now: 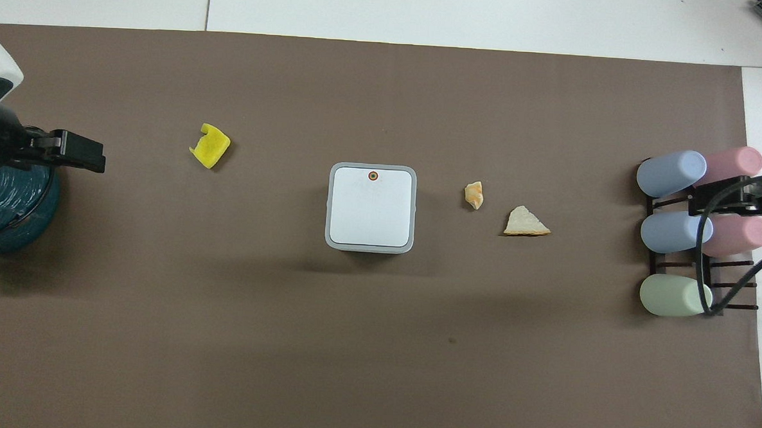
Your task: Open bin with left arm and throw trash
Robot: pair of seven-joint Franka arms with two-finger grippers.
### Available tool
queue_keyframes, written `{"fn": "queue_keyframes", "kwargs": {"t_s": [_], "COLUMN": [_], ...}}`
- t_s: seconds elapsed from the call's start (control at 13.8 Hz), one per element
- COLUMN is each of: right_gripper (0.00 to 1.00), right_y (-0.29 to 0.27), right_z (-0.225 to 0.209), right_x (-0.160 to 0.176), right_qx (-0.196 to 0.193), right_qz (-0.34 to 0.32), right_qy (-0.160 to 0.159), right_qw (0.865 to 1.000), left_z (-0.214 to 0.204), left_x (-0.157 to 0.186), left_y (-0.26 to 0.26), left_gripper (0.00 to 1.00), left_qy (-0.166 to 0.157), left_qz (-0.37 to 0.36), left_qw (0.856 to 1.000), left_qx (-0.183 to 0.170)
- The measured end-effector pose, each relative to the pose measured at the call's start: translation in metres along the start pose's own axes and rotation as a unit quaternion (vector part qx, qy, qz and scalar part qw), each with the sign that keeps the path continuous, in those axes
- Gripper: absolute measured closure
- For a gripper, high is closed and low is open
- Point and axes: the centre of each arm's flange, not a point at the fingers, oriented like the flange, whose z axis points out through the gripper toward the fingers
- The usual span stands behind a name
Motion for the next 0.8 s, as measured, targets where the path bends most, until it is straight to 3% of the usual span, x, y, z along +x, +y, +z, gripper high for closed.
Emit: {"fn": "queue_keyframes", "kwargs": {"t_s": [0.8], "right_gripper": [0.00], "right_y": [0.0001], "right_z": [0.0059], "right_x": [-0.0039], "right_qx": [0.000], "right_qz": [0.000], "right_qy": [-0.007], "right_qw": [1.000], "left_z": [0.0000], "left_x": [0.0000], "left_y": [0.0000], "left_gripper": [0.00], "left_qy": [0.000], "left_qz": [0.000], "left_qw": [1.000], "left_qx": [0.000]}}
